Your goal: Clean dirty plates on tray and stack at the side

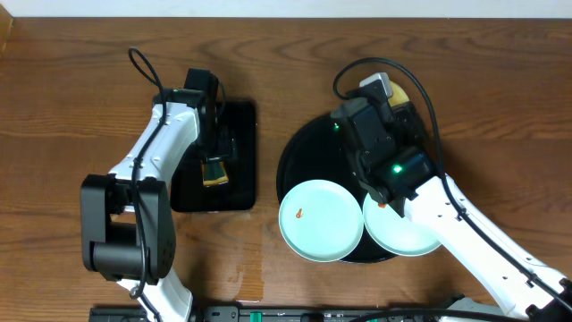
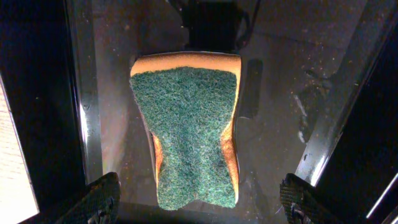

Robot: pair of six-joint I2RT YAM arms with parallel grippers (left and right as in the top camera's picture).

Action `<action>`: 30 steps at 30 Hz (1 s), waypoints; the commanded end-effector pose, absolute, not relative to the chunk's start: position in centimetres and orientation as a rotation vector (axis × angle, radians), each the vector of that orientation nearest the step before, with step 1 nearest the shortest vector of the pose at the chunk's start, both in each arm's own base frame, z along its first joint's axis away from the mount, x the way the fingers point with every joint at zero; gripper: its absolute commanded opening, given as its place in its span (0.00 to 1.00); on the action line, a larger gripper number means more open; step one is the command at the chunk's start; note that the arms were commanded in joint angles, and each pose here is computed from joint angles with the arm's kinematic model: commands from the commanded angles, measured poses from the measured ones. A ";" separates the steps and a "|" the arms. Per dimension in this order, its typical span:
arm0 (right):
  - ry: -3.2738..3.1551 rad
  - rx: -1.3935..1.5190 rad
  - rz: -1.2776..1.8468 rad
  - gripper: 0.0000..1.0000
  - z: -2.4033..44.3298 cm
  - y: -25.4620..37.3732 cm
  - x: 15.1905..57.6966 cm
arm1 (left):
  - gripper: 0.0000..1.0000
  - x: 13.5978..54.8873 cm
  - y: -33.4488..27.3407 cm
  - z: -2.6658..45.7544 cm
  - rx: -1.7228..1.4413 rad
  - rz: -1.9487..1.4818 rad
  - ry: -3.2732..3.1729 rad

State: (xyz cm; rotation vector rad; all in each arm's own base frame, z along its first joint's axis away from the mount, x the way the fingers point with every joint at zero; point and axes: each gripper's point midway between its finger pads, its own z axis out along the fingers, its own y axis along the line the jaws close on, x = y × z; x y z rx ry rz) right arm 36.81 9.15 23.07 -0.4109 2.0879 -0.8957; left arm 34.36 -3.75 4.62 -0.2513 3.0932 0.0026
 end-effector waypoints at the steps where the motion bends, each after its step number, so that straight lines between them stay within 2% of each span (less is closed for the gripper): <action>1: 2.089 -0.320 -0.894 0.01 23.3 8.4 36.9 | 0.83 34.8 -3.6 5.3 -0.243 0.010 3.072; 7: 2.111 -0.310 -0.878 0.01 22.9 7.9 37.0 | 0.83 34.8 -3.6 5.3 -0.243 0.010 3.072; 11: 2.162 -0.334 -0.756 0.01 21.8 9.0 37.1 | 0.83 34.8 -3.6 5.3 -0.243 0.010 3.072; 17: 2.245 -0.187 -0.614 0.01 20.3 7.7 37.5 | 0.83 34.8 -3.6 5.3 -0.243 0.010 3.072; 24: 2.455 0.170 -0.176 0.01 16.8 3.7 38.1 | 0.83 34.8 -3.6 5.3 -0.243 0.010 3.072; 30: 2.466 0.528 0.124 0.01 16.1 -3.0 38.3 | 0.83 34.8 -3.6 5.3 -0.243 0.010 3.072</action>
